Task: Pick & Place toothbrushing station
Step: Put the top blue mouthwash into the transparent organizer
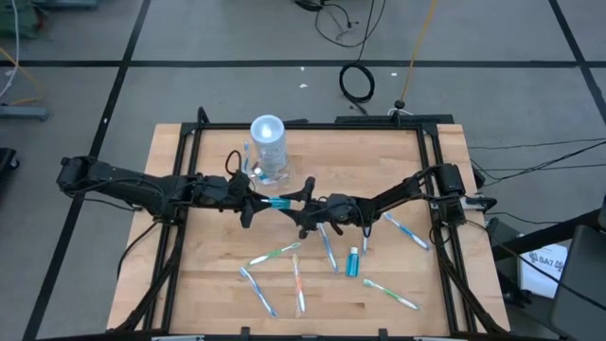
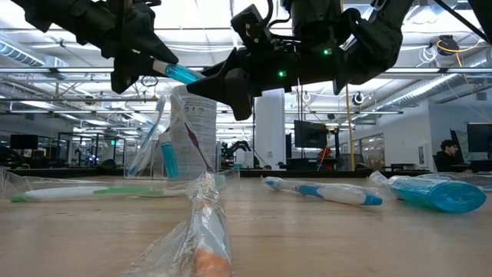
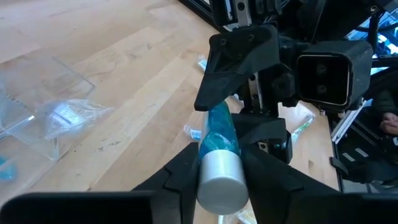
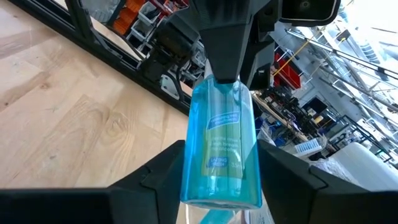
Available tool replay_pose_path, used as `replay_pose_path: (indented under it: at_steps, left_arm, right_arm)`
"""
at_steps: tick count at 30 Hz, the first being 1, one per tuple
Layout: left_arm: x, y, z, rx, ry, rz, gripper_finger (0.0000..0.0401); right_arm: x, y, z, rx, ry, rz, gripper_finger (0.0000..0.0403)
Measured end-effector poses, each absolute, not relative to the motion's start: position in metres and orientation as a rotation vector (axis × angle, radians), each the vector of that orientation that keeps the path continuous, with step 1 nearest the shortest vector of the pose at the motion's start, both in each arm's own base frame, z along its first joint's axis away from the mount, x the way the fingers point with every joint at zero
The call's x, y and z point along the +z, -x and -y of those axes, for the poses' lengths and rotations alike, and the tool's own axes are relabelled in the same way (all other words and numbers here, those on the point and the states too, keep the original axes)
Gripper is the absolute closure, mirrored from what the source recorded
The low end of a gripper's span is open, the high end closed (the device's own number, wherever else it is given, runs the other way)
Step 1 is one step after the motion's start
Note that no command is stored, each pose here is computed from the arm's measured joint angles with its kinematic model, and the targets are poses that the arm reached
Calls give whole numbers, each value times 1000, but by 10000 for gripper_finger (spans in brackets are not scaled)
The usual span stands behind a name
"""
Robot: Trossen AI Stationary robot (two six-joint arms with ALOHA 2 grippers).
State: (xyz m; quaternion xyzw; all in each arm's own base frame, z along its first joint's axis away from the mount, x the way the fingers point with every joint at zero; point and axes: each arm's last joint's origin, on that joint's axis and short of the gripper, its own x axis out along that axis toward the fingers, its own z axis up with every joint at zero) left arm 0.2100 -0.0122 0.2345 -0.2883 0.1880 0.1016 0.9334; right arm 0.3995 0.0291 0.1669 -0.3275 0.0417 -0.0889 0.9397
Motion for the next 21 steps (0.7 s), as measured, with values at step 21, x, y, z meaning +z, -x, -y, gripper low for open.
replay_pose_path:
  at_steps: [21]
  left_arm:
    - [247, -201, 11, 306, 619, -579, 307]
  right_arm:
    - [148, -393, -42, -318, 693, -334, 167]
